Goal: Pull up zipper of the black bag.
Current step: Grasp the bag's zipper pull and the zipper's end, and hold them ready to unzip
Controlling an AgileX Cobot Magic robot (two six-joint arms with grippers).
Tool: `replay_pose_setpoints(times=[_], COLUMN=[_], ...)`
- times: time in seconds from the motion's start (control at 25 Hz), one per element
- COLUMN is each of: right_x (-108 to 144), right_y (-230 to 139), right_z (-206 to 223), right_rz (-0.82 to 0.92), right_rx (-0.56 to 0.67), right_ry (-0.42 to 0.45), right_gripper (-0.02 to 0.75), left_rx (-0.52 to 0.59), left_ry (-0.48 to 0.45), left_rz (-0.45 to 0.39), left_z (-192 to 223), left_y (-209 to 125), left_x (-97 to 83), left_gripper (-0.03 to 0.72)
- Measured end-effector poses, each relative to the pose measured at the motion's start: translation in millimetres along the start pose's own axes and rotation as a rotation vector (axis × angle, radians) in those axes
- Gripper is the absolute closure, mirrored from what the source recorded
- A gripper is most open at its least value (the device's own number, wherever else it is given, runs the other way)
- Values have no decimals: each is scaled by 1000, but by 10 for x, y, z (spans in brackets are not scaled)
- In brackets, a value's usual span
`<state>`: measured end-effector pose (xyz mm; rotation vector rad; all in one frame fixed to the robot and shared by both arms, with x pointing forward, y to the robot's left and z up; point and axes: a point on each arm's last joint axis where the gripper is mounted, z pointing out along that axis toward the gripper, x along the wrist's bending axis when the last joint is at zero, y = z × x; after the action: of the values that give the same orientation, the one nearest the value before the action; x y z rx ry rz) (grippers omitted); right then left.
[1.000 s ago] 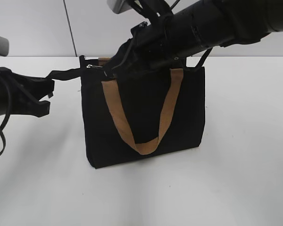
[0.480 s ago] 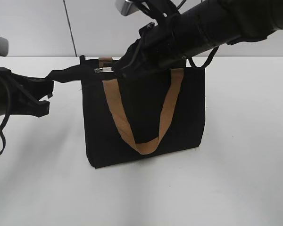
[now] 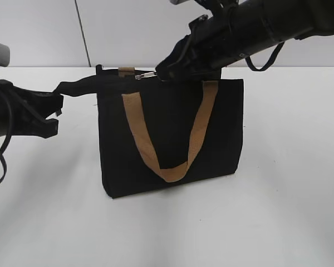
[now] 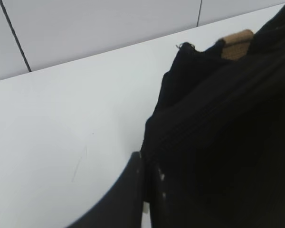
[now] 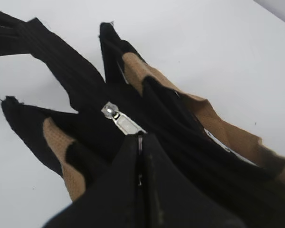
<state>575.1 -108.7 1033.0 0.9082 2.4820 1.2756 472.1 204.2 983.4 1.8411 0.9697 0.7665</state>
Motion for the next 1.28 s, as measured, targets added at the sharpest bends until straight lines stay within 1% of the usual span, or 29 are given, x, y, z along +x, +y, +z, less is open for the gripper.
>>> replay_pose_setpoints(times=[0.28,0.44,0.72,0.8,1.12,1.2,1.24,1.28], right_x=[-193,-322,-573,-634,-613,-593,-580,-563], right_y=[-99,-162,-205,-229,-233,-209,-195,-178], right_z=[-102,-181,-488,-533,-541,-563,-577,-598], right_rz=[57,92,138,161,181,192,197,202], right_rx=[51,80,90,92,97,84,77,70], right_ry=[-9,-29,-124,-140,-117,-108,-102,-96], right_gripper=[738,738,738,738,738,715,687,636], left_rx=[0,1,1,1,1,1,6,14], left_ry=[0,0,0,0,-1,7,16,28], left_rz=[0,0,0,0,3,-18,-39,-67], left_z=[0,0,0,0,0,0,0,-1], left_y=[0,-1,-1,-1,-1,-1,-6,-15], left_x=[0,0,0,0,-1,7,15,25], left_gripper=[695,695,695,695,695,695,694,687])
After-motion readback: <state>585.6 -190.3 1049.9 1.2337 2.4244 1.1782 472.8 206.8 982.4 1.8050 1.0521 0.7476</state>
